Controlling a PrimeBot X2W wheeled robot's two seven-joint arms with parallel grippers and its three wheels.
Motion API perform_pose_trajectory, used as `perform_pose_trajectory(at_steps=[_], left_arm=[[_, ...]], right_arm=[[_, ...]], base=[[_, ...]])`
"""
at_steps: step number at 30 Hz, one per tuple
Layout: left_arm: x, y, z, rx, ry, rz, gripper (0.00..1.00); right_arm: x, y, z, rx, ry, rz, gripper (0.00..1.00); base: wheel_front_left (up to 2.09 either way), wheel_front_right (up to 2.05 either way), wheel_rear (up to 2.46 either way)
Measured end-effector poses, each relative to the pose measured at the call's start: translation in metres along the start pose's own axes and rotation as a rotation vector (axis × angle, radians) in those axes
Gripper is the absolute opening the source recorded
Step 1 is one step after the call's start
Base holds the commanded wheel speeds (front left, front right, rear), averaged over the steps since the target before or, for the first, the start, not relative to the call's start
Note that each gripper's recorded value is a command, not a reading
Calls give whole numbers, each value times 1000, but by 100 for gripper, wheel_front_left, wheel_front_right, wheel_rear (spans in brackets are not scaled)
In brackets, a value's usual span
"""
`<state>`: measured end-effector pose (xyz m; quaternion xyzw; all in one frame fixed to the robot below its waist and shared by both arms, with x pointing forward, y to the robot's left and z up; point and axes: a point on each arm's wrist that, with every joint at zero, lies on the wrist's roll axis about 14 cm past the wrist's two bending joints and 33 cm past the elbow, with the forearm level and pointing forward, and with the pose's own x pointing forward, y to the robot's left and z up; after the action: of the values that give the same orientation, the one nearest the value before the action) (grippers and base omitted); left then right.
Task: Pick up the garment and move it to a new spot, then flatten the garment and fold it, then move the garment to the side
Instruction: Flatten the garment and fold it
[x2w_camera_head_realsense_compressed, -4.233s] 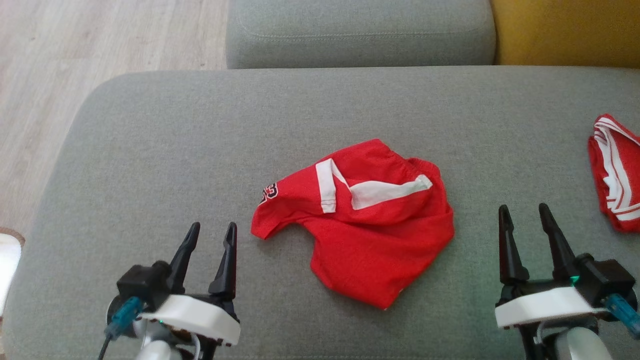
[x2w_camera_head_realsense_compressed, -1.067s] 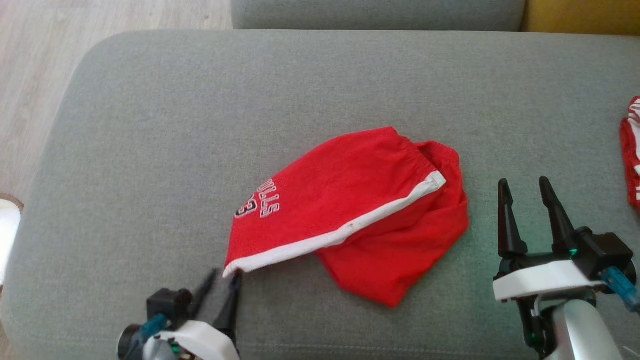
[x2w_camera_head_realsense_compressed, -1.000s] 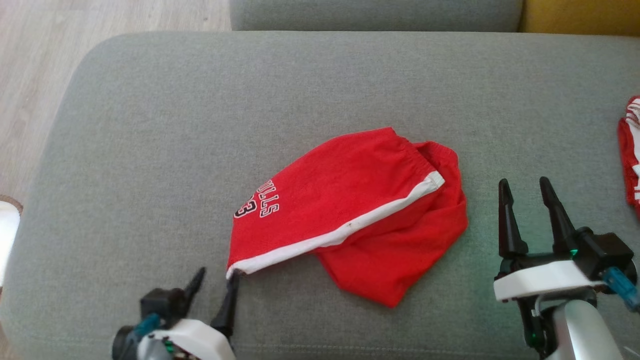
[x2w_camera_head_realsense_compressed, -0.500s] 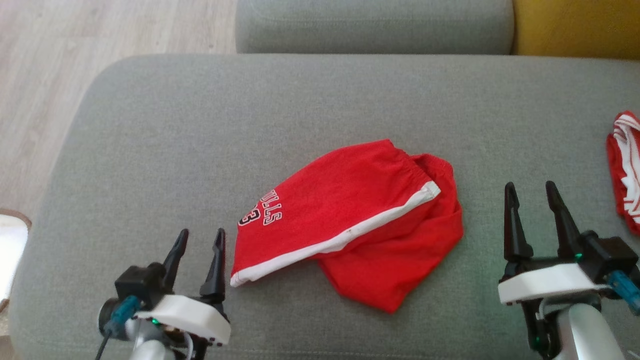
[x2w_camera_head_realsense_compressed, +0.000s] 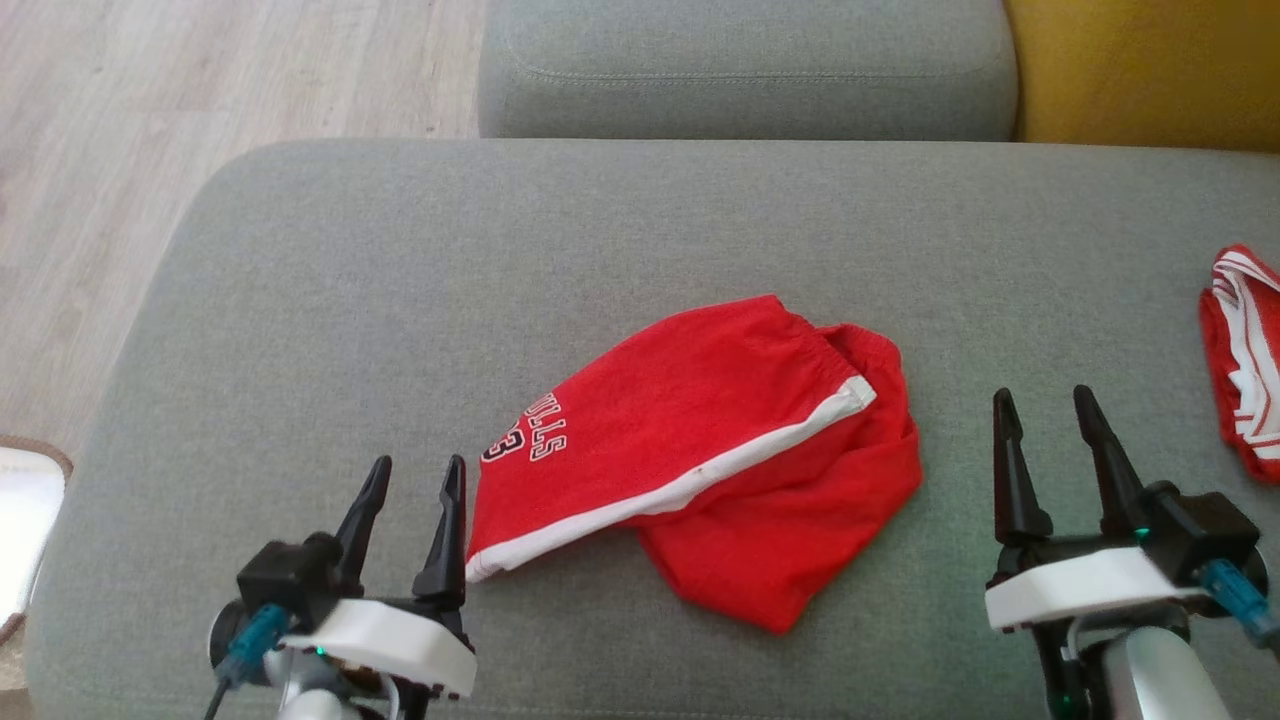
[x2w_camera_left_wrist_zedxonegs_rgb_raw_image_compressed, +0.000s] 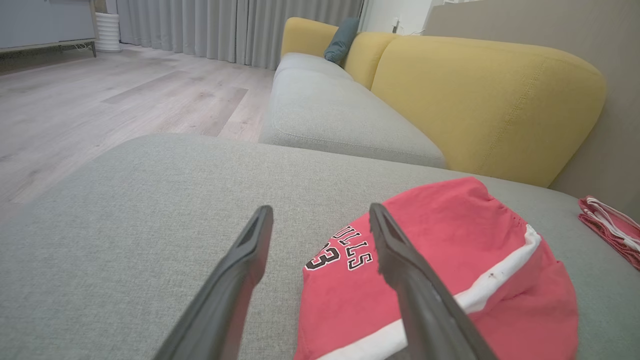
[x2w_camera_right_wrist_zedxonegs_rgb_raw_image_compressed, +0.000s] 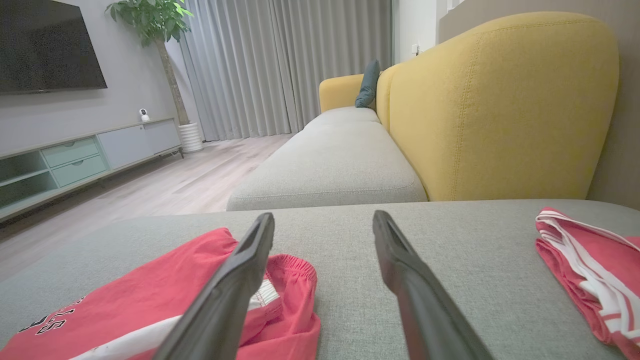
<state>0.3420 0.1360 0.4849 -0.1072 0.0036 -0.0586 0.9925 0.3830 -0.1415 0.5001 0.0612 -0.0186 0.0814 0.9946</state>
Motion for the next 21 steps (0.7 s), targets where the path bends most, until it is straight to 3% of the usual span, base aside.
perform_pose_trajectory(at_steps=[15,21], left_arm=[[1,-2,-4,2,10,-9,100],[2,1,-11,-3,32,2,100]], right_arm=[[2,2,-6,8,17,7,100],[8,6,-30,-76,131,35,100]], base=[[0,0,0],[0,0,0]])
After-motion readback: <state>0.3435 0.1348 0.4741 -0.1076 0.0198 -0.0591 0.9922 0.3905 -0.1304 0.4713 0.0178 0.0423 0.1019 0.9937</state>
